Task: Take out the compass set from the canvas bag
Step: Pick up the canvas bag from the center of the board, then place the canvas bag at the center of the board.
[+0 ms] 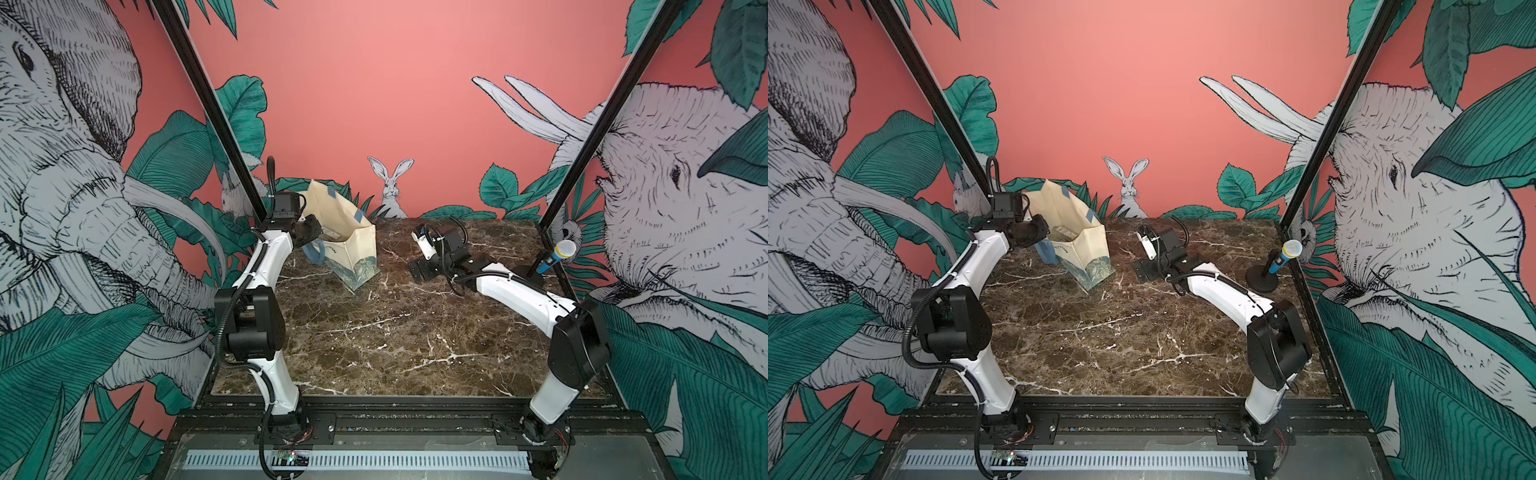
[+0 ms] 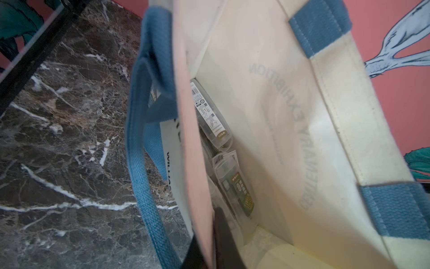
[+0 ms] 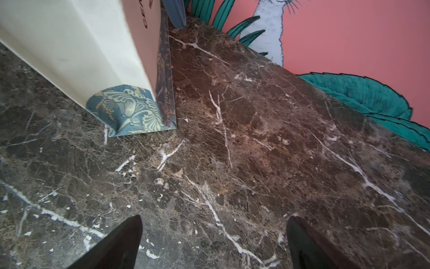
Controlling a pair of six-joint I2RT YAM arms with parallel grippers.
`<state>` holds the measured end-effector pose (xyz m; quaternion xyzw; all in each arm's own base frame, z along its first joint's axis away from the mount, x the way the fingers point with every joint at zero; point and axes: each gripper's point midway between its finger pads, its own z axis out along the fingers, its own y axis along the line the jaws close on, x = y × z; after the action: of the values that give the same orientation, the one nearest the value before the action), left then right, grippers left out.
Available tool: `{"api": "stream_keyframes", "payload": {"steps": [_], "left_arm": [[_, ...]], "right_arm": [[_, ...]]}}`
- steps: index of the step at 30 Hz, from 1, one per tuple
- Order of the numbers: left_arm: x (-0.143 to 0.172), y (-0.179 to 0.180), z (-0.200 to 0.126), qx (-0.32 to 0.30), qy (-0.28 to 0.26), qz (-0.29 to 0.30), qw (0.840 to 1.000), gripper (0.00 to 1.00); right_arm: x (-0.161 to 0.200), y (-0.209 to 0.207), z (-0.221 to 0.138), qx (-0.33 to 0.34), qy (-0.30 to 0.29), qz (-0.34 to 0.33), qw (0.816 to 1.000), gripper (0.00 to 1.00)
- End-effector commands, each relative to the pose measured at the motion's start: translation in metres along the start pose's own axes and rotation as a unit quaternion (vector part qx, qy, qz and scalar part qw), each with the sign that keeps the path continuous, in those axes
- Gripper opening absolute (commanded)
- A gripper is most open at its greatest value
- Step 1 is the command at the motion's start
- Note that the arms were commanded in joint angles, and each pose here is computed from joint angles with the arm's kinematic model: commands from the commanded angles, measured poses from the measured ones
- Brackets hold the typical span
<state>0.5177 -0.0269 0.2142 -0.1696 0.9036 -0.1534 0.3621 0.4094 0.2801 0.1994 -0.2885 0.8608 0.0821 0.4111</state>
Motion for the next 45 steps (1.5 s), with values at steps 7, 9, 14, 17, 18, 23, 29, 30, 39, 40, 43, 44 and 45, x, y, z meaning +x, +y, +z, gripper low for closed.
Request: {"api": "stream_keyframes", "payload": {"steps": [7, 9, 14, 17, 18, 23, 29, 30, 39, 40, 43, 44, 45], "left_arm": [[-0.011, -0.056, -0.043, 0.121, -0.012, 0.060, 0.991, 0.00], [-0.006, -0.071, -0.055, 0.148, -0.011, 0.075, 0.986, 0.00], [0.017, -0.107, -0.088, 0.209, -0.009, 0.111, 0.972, 0.00], [0.032, -0.126, -0.106, 0.238, -0.006, 0.125, 0.963, 0.00], [0.037, -0.130, -0.111, 0.244, -0.003, 0.127, 0.961, 0.00], [0.061, -0.152, -0.139, 0.296, 0.014, 0.143, 0.944, 0.00], [0.095, -0.165, -0.160, 0.350, 0.056, 0.174, 0.919, 0.00], [0.100, -0.166, -0.162, 0.356, 0.060, 0.179, 0.915, 0.00], [0.136, -0.174, -0.176, 0.381, 0.105, 0.236, 0.888, 0.00], [0.139, -0.174, -0.177, 0.381, 0.108, 0.241, 0.886, 0.00], [0.149, -0.175, -0.178, 0.386, 0.121, 0.251, 0.880, 0.00], [0.150, -0.174, -0.177, 0.385, 0.124, 0.251, 0.879, 0.00], [0.152, -0.174, -0.178, 0.387, 0.125, 0.251, 0.879, 0.00]], "right_arm": [[-0.005, -0.023, -0.045, 0.066, 0.006, 0.021, 0.998, 0.99], [-0.012, -0.027, -0.064, 0.069, -0.007, 0.033, 0.997, 0.95], [-0.013, -0.030, -0.087, 0.074, -0.010, 0.063, 0.995, 0.91], [-0.018, -0.030, -0.100, 0.071, -0.017, 0.078, 0.994, 0.90], [-0.020, -0.030, -0.104, 0.068, -0.019, 0.083, 0.994, 0.90], [-0.029, -0.023, -0.118, 0.043, -0.022, 0.102, 0.994, 0.89], [-0.032, -0.007, -0.118, -0.003, -0.023, 0.064, 0.998, 0.89], [-0.034, -0.001, -0.120, -0.020, -0.024, 0.030, 0.999, 0.91], [-0.042, -0.018, -0.128, 0.016, -0.029, -0.164, 0.986, 0.95], [-0.043, -0.020, -0.127, 0.018, -0.027, -0.169, 0.985, 0.96], [-0.046, -0.025, -0.122, 0.012, -0.031, -0.176, 0.984, 0.96], [-0.049, -0.027, -0.119, 0.008, -0.037, -0.174, 0.984, 0.95], [-0.052, -0.027, -0.115, -0.001, -0.041, -0.170, 0.985, 0.95]]}}
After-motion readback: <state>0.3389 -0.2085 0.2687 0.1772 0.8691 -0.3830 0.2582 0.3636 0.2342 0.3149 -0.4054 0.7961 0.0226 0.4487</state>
